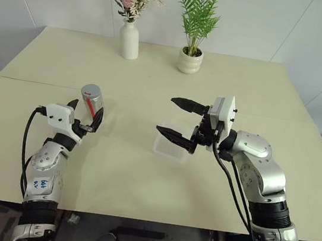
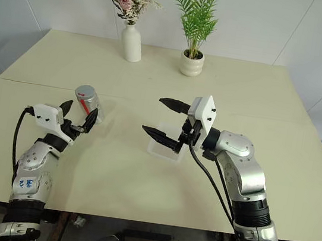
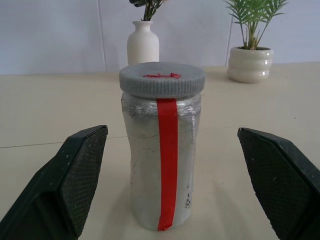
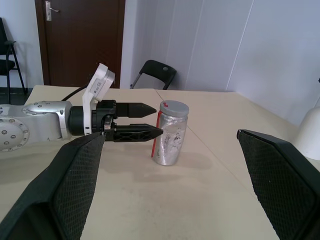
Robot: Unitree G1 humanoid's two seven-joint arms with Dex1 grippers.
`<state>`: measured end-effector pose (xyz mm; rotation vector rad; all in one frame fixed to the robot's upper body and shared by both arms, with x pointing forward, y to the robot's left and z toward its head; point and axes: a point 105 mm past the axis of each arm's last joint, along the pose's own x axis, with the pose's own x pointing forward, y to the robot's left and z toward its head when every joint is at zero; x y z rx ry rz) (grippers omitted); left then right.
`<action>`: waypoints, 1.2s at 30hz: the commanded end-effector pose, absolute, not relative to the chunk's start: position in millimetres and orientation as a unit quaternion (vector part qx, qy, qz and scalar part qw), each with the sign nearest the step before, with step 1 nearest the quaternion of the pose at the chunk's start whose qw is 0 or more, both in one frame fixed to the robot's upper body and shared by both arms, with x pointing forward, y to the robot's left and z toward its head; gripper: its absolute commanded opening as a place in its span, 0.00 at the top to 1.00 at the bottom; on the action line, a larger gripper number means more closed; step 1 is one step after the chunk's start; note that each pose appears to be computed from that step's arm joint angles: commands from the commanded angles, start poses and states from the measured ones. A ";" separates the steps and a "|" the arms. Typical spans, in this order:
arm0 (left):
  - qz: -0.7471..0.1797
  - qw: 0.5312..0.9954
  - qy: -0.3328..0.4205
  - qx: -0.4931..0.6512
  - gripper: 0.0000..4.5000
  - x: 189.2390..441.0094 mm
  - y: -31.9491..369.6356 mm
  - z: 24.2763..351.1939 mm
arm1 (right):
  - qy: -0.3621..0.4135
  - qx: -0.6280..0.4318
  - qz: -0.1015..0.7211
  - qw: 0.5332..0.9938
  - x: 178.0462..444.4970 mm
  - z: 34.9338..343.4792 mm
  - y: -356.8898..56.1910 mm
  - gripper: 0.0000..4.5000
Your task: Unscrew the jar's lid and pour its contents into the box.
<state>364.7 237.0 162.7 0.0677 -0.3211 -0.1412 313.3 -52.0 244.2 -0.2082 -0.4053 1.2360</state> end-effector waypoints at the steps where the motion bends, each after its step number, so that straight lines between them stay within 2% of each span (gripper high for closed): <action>1: -0.065 0.980 -0.183 0.049 0.01 369.8 235.9 175.3 | -0.214 -0.099 0.568 0.789 308.2 252.7 -53.9 0.00; 11: -0.068 0.979 -0.184 0.054 0.01 391.1 229.2 180.0 | -0.203 -0.098 0.560 0.797 305.8 246.8 -57.7 0.00; 36: -0.049 0.978 -0.189 0.072 0.01 401.9 228.9 184.2 | -0.195 -0.087 0.549 0.808 300.7 242.1 -61.0 0.00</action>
